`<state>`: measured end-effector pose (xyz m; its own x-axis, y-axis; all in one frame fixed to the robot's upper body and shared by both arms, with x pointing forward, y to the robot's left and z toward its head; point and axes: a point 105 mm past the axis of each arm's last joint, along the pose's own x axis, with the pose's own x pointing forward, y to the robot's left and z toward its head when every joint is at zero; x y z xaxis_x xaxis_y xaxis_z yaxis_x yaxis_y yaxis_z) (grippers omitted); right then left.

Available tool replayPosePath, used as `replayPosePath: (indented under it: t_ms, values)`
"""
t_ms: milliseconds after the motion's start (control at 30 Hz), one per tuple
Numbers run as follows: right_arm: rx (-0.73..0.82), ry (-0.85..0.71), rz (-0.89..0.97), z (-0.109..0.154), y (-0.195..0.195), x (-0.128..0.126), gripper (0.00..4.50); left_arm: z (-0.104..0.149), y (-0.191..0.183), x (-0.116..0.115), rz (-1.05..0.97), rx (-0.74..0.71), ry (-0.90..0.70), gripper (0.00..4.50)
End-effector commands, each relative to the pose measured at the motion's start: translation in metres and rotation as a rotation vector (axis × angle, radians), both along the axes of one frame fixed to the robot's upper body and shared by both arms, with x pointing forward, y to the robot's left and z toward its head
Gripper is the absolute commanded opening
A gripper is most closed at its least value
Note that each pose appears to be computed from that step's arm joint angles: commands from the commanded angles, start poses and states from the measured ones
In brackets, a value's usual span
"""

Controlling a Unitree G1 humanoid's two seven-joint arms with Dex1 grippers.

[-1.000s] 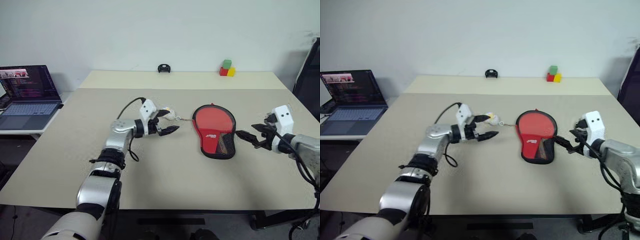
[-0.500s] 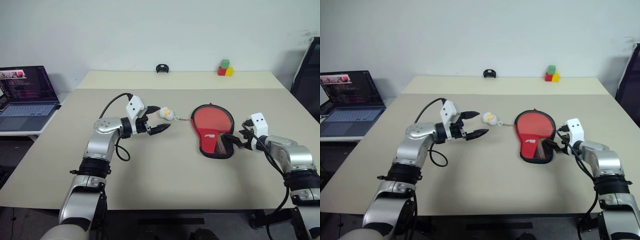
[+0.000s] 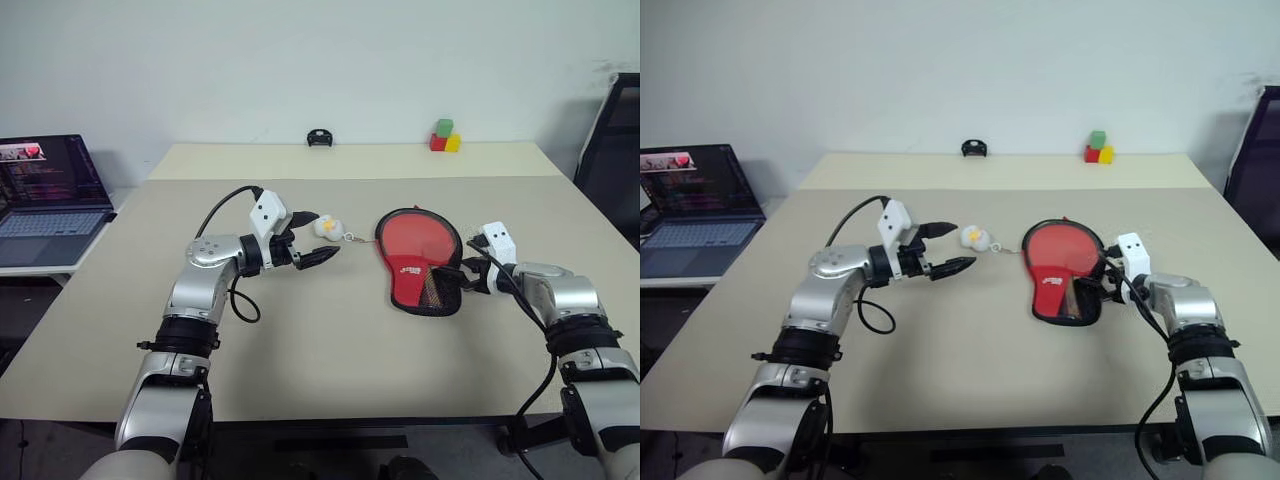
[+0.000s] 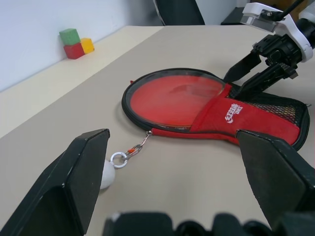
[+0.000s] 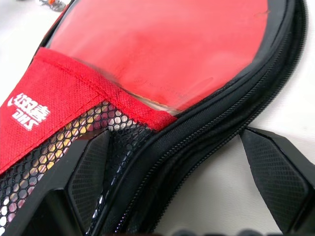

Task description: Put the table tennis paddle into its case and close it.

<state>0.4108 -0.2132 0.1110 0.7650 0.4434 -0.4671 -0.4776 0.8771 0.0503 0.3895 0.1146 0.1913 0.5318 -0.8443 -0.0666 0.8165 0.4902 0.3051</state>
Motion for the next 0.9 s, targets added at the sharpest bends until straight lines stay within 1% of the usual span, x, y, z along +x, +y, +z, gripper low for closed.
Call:
replayPosePath:
  t_ms: [33,133,433,567,700,800,900]
  values:
    - [-0.010,0.037,0.044,-0.007,0.011,-0.001,4.49,0.019,-0.001,-0.002,-0.015,0.008,-0.075,4.50]
    - [-0.022,0.045,0.056,-0.008,0.014,-0.001,3.87,0.017,0.003,-0.002,-0.004,0.016,-0.074,4.50]
    - [0.034,0.072,0.036,-0.009,0.015,-0.004,1.05,0.015,0.009,-0.002,0.009,0.027,-0.074,4.50]
    - [0.053,0.081,0.032,-0.007,0.015,-0.004,0.02,0.015,0.008,-0.002,0.007,0.029,-0.075,4.50]
    - [0.093,0.086,0.014,-0.003,0.014,-0.004,0.00,0.009,0.012,-0.004,-0.002,0.051,-0.058,4.50]
    - [0.137,0.091,0.041,0.002,0.027,-0.006,0.00,-0.006,0.020,-0.015,-0.047,0.104,-0.003,4.50]
    - [0.156,0.073,0.118,0.007,0.052,-0.014,0.00,-0.024,0.032,-0.035,-0.116,0.165,0.074,4.50]
